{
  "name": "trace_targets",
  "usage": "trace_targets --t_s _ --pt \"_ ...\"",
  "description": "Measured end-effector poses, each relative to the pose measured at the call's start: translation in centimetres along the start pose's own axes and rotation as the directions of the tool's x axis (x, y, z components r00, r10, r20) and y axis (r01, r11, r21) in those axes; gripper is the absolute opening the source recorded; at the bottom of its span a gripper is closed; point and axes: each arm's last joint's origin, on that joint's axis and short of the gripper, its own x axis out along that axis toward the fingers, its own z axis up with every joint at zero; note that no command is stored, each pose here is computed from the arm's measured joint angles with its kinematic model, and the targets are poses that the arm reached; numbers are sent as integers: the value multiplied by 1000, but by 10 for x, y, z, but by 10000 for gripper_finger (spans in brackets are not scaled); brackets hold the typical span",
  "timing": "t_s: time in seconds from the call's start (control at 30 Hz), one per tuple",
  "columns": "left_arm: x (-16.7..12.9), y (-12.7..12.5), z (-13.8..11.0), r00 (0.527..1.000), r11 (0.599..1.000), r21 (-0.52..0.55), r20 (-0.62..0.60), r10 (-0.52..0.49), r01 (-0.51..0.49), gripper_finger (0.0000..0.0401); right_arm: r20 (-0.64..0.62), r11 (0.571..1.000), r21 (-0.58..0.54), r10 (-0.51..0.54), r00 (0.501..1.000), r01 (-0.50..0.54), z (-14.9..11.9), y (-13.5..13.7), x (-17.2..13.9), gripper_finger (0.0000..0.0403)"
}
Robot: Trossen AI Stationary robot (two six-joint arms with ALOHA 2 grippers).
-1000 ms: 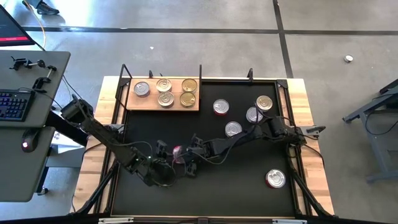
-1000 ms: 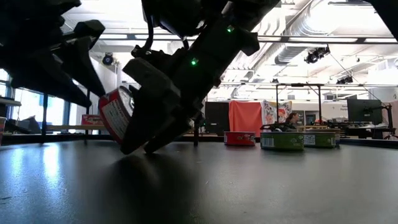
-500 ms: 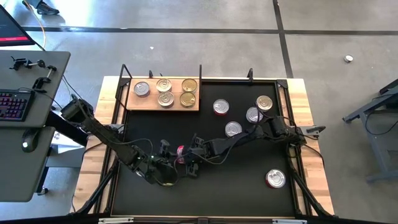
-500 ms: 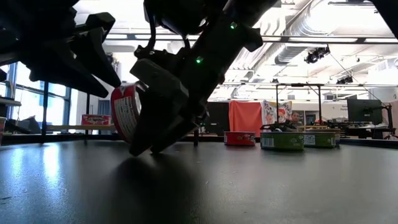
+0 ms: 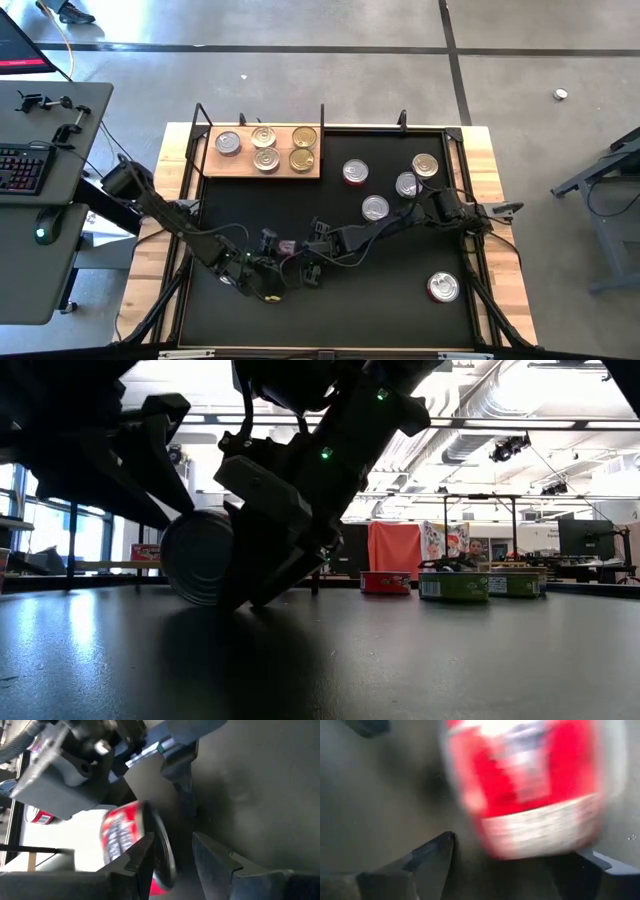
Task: Stack canned seafood by type on shelf
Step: Put the red tuna can on the shelf aligned with the other red tuna can
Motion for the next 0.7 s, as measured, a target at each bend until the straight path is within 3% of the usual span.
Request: trace_targets --t_s 0.3,0.43,0.53,0.7 --pt "-1 5 1 1000 999 -24 6 21 -21 122 -16 1000 -9 -8 1000 7 -2 0 0 291" --pt "-13 12 4 999 973 -228 42 26 -16 123 -17 1000 -10 -7 1000 7 -2 1 0 291" --pt "-19 22 6 998 905 -426 60 34 -5 139 -16 1000 -15 -7 1000 7 -3 3 -1 291" --pt "-13 28 4 998 874 -487 44 33 -7 195 -18 998 -30 -50 999 49 -9 16 -12 291"
